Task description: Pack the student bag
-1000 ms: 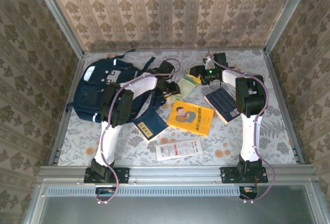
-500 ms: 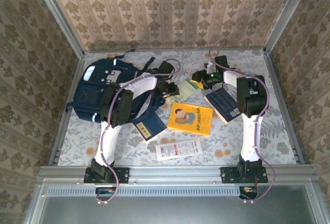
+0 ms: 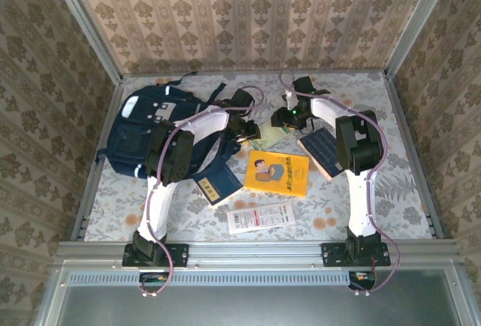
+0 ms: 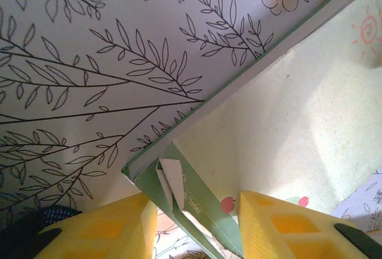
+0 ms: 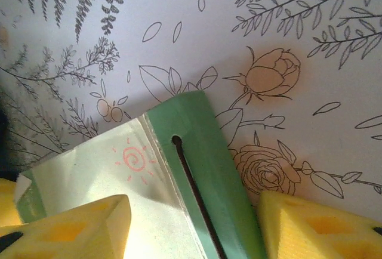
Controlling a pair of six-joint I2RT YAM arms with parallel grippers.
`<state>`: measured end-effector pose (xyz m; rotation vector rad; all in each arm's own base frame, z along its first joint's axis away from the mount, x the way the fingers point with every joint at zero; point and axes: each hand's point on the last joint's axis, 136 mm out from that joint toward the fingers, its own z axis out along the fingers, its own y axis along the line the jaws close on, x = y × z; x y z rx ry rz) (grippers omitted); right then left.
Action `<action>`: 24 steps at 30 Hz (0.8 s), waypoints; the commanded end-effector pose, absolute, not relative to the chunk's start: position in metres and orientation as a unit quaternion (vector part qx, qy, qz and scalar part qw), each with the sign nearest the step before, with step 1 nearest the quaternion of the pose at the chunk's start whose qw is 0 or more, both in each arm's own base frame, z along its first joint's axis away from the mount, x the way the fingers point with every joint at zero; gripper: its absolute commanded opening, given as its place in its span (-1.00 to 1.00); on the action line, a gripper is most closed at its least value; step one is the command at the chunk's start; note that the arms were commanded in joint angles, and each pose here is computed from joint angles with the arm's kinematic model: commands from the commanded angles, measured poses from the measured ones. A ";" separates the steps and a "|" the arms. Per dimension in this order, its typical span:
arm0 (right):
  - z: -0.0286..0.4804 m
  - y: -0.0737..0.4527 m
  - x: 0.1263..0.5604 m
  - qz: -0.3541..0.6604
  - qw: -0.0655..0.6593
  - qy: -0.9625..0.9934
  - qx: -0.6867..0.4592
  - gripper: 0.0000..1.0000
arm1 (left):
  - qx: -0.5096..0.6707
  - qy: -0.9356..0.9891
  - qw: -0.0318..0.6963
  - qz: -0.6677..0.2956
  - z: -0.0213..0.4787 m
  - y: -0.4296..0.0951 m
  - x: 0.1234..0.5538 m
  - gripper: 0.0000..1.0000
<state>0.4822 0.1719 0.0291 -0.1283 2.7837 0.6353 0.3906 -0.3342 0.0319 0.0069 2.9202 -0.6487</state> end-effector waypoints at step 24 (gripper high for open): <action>0.094 0.203 0.425 0.504 0.073 0.858 0.069 0.08 | 0.025 0.972 0.093 -0.215 0.048 -0.329 0.399 -0.27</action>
